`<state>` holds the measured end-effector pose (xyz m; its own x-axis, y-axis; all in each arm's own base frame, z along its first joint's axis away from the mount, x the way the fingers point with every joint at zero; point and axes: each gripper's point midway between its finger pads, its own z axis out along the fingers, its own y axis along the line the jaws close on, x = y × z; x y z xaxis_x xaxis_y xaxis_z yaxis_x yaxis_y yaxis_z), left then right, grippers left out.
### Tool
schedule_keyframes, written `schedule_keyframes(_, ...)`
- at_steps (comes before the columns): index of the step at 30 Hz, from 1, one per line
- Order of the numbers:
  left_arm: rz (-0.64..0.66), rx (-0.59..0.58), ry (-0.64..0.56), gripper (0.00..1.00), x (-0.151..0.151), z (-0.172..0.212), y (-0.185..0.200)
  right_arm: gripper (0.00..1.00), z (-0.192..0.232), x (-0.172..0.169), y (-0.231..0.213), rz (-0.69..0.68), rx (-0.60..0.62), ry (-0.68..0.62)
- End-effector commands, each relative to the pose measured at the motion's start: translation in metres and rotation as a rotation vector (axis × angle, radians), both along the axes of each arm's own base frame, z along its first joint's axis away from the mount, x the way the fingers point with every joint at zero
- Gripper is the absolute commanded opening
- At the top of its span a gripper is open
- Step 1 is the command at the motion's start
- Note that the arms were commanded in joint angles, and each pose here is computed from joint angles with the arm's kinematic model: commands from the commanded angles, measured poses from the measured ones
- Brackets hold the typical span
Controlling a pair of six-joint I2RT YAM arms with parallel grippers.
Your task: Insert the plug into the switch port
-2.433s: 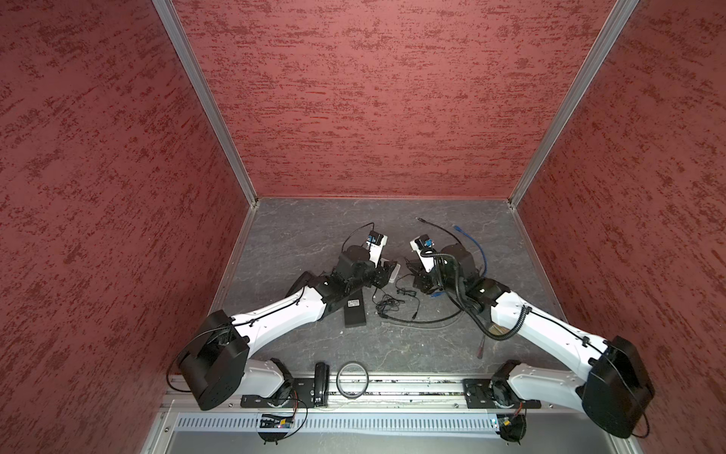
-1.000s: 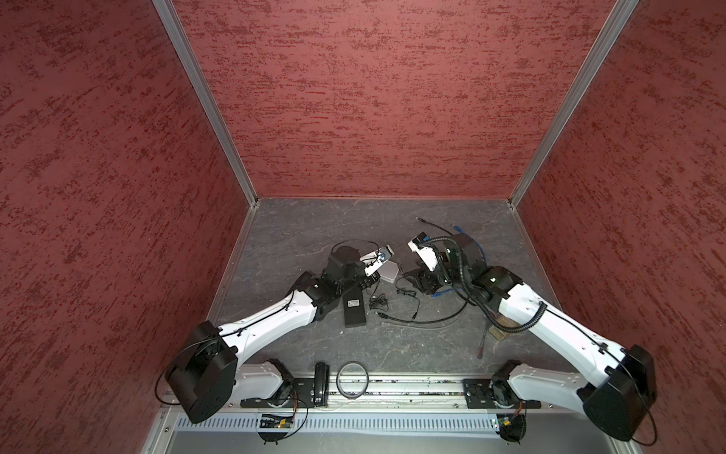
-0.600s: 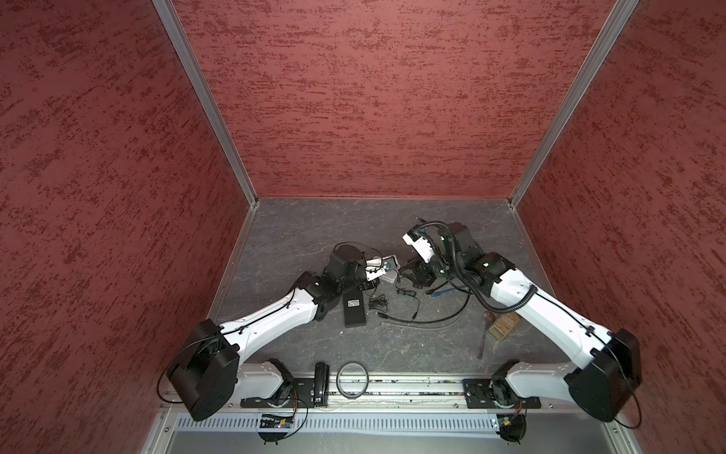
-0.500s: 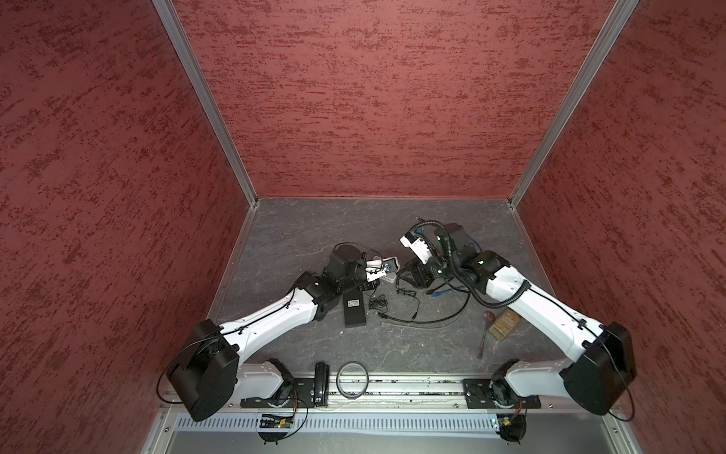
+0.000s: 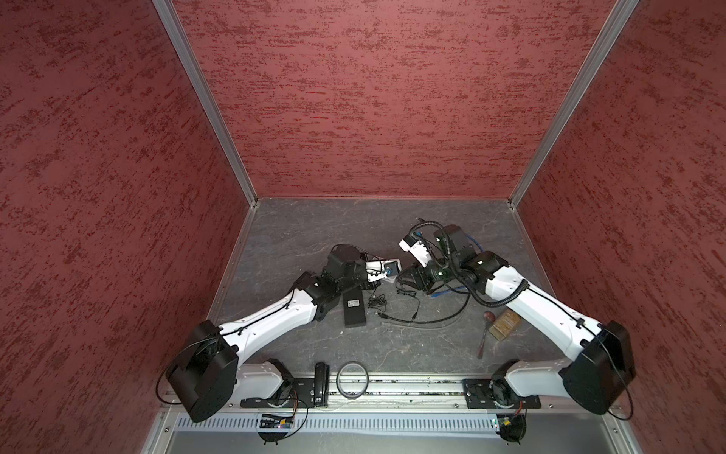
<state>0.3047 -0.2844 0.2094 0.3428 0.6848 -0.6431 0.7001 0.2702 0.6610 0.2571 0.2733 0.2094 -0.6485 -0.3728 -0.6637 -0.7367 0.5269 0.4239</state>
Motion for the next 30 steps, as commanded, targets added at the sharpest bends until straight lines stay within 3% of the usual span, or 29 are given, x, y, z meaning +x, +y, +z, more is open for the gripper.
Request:
schedule_keyframes(1, -0.029, -0.007, -0.045, 0.0, -0.002, 0.008, -0.001, 0.27, 0.002, -0.002, 0.0, 0.016, 0.001, 0.021)
schedule_keyframes(15, -0.058, 0.011, -0.053, 0.0, 0.0, 0.007, -0.006, 0.15, -0.006, -0.002, 0.003, 0.034, 0.002, 0.04)
schedule_keyframes(25, -0.029, -0.061, -0.03, 0.01, 0.005, 0.011, -0.009, 0.08, -0.008, 0.005, 0.007, 0.009, 0.031, 0.031)
schedule_keyframes(27, -0.013, -0.087, -0.026, 0.19, 0.006, 0.01, -0.009, 0.07, -0.007, 0.007, 0.008, -0.003, 0.047, 0.028)
schedule_keyframes(29, 0.006, -0.125, -0.027, 0.51, 0.006, 0.012, -0.008, 0.06, -0.007, 0.009, 0.009, -0.018, 0.061, 0.028)
schedule_keyframes(30, 0.016, -0.147, -0.029, 0.58, 0.007, 0.014, -0.007, 0.06, -0.007, 0.011, 0.009, -0.028, 0.067, 0.025)
